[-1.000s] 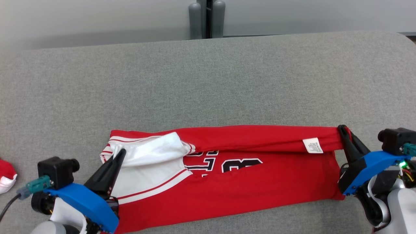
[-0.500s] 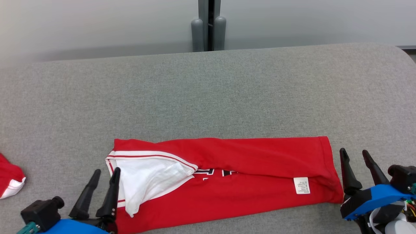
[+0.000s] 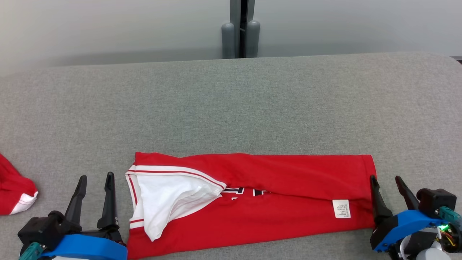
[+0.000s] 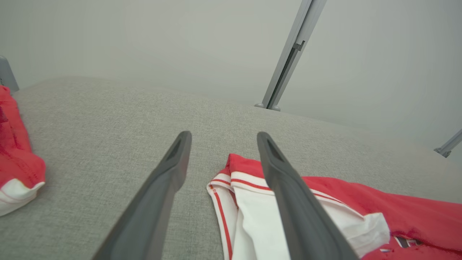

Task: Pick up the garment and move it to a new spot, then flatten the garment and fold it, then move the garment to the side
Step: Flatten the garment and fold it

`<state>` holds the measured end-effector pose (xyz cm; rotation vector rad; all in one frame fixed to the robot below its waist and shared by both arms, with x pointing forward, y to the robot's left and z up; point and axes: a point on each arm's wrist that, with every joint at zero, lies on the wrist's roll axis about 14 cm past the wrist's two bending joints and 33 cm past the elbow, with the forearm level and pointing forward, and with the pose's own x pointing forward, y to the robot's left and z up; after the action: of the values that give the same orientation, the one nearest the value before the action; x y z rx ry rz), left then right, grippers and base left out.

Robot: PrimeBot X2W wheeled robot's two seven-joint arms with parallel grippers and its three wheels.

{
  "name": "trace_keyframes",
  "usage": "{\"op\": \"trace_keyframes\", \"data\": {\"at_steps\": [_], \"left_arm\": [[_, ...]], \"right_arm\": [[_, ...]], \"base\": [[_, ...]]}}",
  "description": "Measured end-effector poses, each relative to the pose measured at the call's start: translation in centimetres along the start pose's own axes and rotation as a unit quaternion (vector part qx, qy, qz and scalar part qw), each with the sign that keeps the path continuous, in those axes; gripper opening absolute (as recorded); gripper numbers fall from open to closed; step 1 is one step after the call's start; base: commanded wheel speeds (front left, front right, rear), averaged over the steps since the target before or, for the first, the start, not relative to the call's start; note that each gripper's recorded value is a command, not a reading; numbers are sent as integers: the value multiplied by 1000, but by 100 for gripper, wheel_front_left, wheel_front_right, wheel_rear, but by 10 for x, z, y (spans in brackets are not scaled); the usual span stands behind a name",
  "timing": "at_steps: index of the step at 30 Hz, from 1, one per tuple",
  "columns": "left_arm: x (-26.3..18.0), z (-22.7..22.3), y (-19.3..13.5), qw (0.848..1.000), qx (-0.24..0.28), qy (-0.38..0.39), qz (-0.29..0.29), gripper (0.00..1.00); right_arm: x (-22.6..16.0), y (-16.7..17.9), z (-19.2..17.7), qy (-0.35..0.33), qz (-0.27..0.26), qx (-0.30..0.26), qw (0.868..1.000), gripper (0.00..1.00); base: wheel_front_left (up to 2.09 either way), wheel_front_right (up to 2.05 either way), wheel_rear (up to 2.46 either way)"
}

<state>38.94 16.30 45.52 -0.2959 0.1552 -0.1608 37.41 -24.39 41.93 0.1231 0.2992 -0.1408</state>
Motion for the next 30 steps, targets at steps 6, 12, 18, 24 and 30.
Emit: {"op": "trace_keyframes", "data": {"at_steps": [6, 12, 18, 24, 30], "left_arm": [[-1, -5, 6, 1000, 7, 3, 20, 100], [-2, -9, 7, 1000, 12, 6, 24, 100], [3, -9, -1, 1000, 16, 4, 15, 100], [8, -6, -13, 1000, 18, -2, -3, 100], [11, -9, -19, 1000, 18, 0, -10, 100]], "right_arm": [[-2, 2, -42, 83, 2, -15, 996, 100], [0, 13, -61, 123, 17, -2, 992, 43], [7, 15, -47, 98, 16, 8, 995, 0], [12, -47, 9, 20, -66, -5, 998, 0], [3, -106, 44, -16, -143, -24, 989, 0]], "base": [[0, 0, 0], [0, 0, 0], [0, 0, 0], [0, 0, 0], [0, 0, 0]]}}
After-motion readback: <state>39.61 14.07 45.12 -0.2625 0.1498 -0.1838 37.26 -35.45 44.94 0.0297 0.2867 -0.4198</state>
